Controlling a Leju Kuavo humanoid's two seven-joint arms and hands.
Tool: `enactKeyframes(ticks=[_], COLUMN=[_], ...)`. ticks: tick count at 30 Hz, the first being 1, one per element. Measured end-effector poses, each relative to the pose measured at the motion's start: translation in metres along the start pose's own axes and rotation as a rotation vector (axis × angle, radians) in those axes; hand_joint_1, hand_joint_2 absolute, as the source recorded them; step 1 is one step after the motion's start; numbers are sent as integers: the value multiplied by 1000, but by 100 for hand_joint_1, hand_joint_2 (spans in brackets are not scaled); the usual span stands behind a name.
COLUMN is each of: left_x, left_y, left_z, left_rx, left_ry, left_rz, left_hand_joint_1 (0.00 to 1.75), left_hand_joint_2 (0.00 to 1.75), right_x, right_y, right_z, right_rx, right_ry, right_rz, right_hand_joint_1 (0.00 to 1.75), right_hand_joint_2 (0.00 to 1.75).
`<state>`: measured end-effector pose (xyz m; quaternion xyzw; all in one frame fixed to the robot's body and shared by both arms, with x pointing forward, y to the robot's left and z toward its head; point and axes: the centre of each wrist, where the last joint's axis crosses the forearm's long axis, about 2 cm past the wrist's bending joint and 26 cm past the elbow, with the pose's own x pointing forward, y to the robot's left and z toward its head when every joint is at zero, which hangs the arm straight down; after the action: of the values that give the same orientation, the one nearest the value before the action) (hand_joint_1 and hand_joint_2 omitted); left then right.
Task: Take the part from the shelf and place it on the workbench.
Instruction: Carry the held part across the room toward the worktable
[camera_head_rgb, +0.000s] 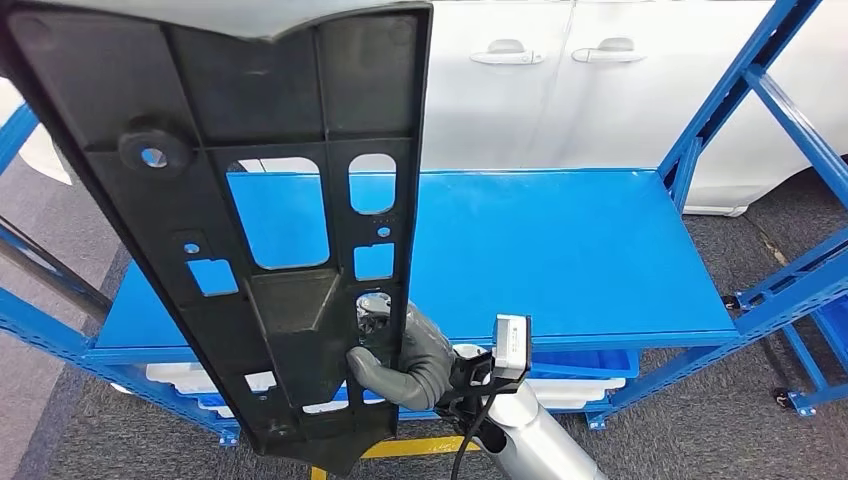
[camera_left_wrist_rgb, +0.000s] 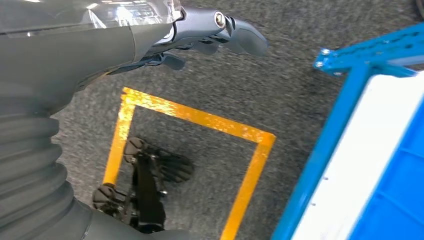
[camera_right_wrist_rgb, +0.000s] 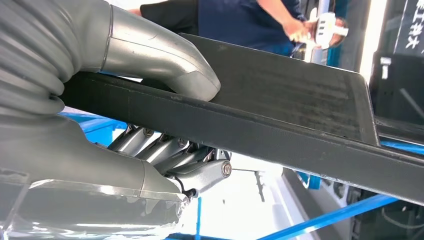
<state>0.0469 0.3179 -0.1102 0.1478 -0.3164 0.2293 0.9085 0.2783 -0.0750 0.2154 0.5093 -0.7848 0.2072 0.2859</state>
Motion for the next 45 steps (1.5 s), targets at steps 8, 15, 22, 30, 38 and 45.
enactKeyframes(ticks=[8,15,22,30,38,45], left_x=[-2,-2,-2,-2,-2,-1], left_y=[-4,-5,-5,-3,-3,2], left_z=[2,2,2,2,2,0], left_rx=[-11,-33,-31,-23,-37,-10], left_ry=[9,3,6,11,14,35], left_rz=[0,-1,-10,-19,-14,13], left_hand_joint_1=[0,0,0,0,0,0], left_hand_joint_2=[175,175,175,175,175,175], right_x=[2,0,-1,-6,-7,-11], right_y=[-1,-1,0,-1,-2,4], right_z=[-16,-20,-19,-10,-9,-18], right_rx=[-5,-14,-28,-44,-38,-37], right_ry=[-17,-11,-25,-1,12,27], right_rz=[33,36,-14,-56,-97,-92], right_hand_joint_1=[175,175,175,175,175,175], right_hand_joint_2=[175,175,175,175,175,175])
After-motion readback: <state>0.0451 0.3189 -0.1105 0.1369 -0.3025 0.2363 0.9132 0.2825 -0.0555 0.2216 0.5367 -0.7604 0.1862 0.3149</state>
